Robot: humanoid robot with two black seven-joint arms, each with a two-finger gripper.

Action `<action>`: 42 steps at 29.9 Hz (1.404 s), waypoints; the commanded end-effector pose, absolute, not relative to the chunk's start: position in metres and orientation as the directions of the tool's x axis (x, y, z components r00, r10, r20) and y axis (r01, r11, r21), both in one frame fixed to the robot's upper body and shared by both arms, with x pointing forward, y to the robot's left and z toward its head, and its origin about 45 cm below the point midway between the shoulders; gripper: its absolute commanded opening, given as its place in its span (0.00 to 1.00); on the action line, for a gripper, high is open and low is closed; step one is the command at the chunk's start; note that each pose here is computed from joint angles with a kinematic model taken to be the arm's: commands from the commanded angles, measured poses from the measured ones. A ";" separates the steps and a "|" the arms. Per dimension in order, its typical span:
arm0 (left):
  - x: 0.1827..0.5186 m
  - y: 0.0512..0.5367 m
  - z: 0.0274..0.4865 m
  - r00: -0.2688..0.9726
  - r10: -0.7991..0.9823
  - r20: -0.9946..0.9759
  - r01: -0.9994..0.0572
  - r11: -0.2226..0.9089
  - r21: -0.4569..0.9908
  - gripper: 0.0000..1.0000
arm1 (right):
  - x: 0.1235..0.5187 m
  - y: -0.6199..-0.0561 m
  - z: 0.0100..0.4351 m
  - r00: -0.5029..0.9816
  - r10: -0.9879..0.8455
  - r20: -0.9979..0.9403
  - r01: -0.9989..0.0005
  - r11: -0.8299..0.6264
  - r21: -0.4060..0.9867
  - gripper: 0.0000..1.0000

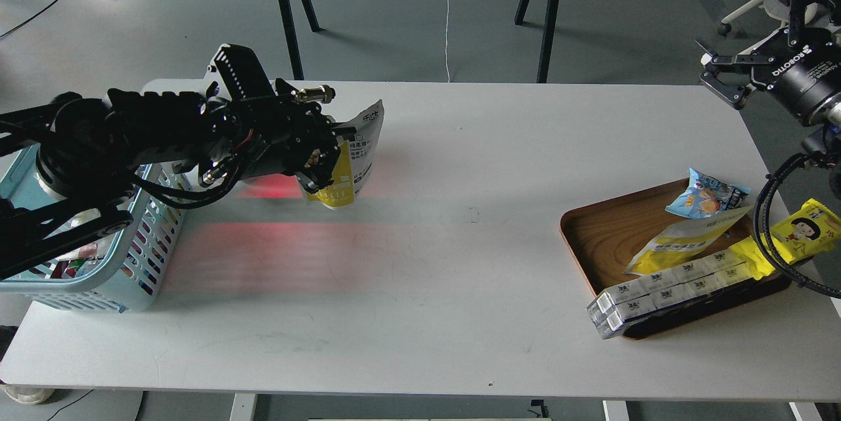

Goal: Scan snack and place in basket
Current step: 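Move the packet over the blue basket and drop it in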

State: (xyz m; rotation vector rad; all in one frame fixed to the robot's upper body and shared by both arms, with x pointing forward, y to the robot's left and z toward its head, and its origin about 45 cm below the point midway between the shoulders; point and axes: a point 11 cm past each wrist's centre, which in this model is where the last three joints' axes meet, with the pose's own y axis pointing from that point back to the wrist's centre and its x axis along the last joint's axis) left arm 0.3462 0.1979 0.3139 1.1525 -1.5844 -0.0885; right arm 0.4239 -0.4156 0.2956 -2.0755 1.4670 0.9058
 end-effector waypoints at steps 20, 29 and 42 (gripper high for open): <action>0.354 0.319 0.426 0.111 -0.729 0.676 -0.831 0.305 0.466 0.02 | 0.425 -0.415 0.298 0.226 -0.654 -0.722 -0.939 -0.343 0.016 0.98; 0.328 0.394 0.448 0.246 -0.757 0.606 -0.868 0.108 0.486 0.04 | 0.425 -0.415 0.298 0.226 -0.655 -0.721 -0.939 -0.343 0.018 0.98; 0.272 0.494 0.410 0.423 -0.707 0.566 -0.827 -0.046 0.561 0.04 | 0.425 -0.414 0.298 0.231 -0.663 -0.712 -0.937 -0.348 0.020 0.98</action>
